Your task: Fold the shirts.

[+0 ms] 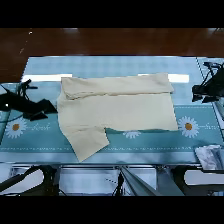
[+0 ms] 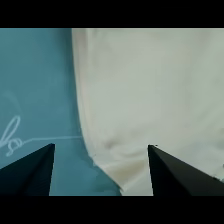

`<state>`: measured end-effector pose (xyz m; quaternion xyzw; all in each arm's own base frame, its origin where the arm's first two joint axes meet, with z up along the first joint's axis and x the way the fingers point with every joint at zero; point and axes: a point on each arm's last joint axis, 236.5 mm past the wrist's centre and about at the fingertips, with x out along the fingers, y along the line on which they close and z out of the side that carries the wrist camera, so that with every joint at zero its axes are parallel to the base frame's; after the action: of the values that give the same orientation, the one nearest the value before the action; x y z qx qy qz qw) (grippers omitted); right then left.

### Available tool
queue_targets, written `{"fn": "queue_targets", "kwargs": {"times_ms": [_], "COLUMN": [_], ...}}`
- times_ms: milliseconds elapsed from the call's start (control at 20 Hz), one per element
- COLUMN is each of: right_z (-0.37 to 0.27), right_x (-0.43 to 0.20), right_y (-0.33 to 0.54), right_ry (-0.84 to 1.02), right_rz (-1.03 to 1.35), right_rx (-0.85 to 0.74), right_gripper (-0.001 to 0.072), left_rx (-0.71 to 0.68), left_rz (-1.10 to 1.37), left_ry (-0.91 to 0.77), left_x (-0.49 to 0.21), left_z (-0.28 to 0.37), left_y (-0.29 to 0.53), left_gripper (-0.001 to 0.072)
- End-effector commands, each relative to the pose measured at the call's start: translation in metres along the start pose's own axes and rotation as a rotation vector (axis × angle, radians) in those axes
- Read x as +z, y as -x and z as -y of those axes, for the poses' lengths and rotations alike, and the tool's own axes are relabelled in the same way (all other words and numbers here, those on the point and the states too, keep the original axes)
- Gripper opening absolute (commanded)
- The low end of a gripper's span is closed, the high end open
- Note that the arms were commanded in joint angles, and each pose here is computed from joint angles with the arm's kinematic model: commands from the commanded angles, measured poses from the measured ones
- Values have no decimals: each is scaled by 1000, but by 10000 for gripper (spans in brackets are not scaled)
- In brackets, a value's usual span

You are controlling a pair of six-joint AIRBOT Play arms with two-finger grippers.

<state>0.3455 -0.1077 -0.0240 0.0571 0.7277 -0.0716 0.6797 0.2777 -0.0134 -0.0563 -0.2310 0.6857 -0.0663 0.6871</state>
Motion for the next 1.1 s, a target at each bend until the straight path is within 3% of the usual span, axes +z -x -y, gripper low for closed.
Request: {"fn": "queue_targets", "kwargs": {"times_ms": [0,200,550,700,750,800,950,1000,1050], "right_z": [-26,-43,-43,-43,-44,-42,-16,-14,-23], "right_x": [-10,5,5,3,1,-1,-19,-28,-35], "right_y": [-9,2,2,2,2,1,-10,-17,-24], "right_ry": [17,16,10,-5,-5,-4,-31,-64,-110], "right_rz": [56,142,143,130,125,115,51,22,4], "right_rx": [151,222,223,227,227,224,173,207,301], "right_gripper": [499,497,496,496,496,496,509,593,600], "left_rx": [-13,-139,-174,-201,-197,-194,-201,-203,-205], "left_rz": [-119,-169,-94,-72,-81,-87,-102,-109,-114], "left_ry": [1,-9,1,-29,-50,-63,-62,-63,-64], "left_x": [-65,-91,-83,-80,-83,-85,-88,-90,-91], "left_z": [-9,12,32,52,55,56,56,57,57], "left_y": [-27,-46,-71,-77,-79,-80,-79,-78,-78], "left_gripper": [658,657,636,287,89,24,24,24,24]}}
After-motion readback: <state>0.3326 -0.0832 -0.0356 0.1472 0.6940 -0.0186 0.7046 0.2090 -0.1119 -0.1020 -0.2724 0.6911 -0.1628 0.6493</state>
